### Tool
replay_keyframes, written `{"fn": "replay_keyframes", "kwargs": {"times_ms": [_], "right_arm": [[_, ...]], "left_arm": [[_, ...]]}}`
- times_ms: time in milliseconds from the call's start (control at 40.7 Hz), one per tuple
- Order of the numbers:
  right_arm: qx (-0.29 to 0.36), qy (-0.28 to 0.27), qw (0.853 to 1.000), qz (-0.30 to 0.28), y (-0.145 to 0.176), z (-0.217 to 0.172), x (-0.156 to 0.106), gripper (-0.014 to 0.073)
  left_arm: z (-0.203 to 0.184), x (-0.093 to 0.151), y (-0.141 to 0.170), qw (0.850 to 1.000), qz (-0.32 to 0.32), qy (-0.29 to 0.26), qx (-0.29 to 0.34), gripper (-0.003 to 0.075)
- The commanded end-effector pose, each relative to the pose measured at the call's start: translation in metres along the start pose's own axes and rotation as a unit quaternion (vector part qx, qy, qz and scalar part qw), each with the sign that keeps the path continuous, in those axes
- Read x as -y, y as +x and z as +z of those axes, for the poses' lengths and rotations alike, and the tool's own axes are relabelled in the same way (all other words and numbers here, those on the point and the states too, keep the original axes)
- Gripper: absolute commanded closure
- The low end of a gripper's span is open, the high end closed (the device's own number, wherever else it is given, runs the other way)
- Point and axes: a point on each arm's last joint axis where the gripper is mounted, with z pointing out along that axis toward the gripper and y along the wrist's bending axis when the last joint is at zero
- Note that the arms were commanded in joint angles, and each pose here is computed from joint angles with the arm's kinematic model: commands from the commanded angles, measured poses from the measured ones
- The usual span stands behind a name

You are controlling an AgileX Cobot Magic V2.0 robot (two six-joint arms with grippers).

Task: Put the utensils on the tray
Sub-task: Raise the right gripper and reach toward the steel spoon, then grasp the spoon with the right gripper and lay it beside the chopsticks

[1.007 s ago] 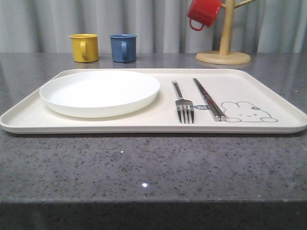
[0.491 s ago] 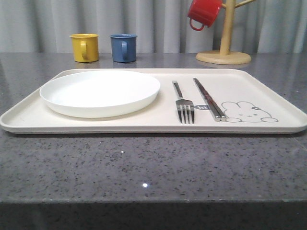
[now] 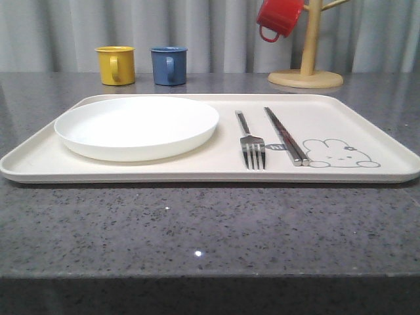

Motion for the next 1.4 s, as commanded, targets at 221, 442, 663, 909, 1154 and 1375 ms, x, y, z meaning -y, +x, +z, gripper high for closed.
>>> {"fn": "replay_keyframes", "kwargs": {"times_ms": [221,442,663,909,1154,1375], "right_arm": [[0.052,-0.06,0.997,0.009,0.0,-0.055,-0.014,0.0603],[0.074,-0.129,0.988,-0.035,0.001,-0.082,-0.068,0.0603],[0.068,-0.16,0.984,-0.038,0.005,-0.08,-0.126,0.0603],[0.038,-0.167,0.985,-0.002,-0.005,-0.053,-0.161,0.06],[0.023,-0.161,0.986,0.035,-0.014,-0.034,-0.164,0.06],[0.031,-0.16,0.986,0.036,-0.016,-0.033,-0.164,0.0448]], "left_arm": [[-0.005,-0.002,-0.014,0.999,-0.009,-0.006,0.051,0.0298],[-0.005,-0.002,-0.014,0.999,-0.009,-0.006,0.051,0.0298],[-0.005,-0.002,-0.014,0.999,-0.009,-0.006,0.051,0.0298],[-0.005,-0.002,-0.014,0.999,-0.009,-0.006,0.051,0.0298],[-0.005,-0.002,-0.014,0.999,-0.009,-0.006,0.051,0.0298],[-0.005,-0.002,-0.014,0.999,-0.009,-0.006,0.051,0.0298]]}}
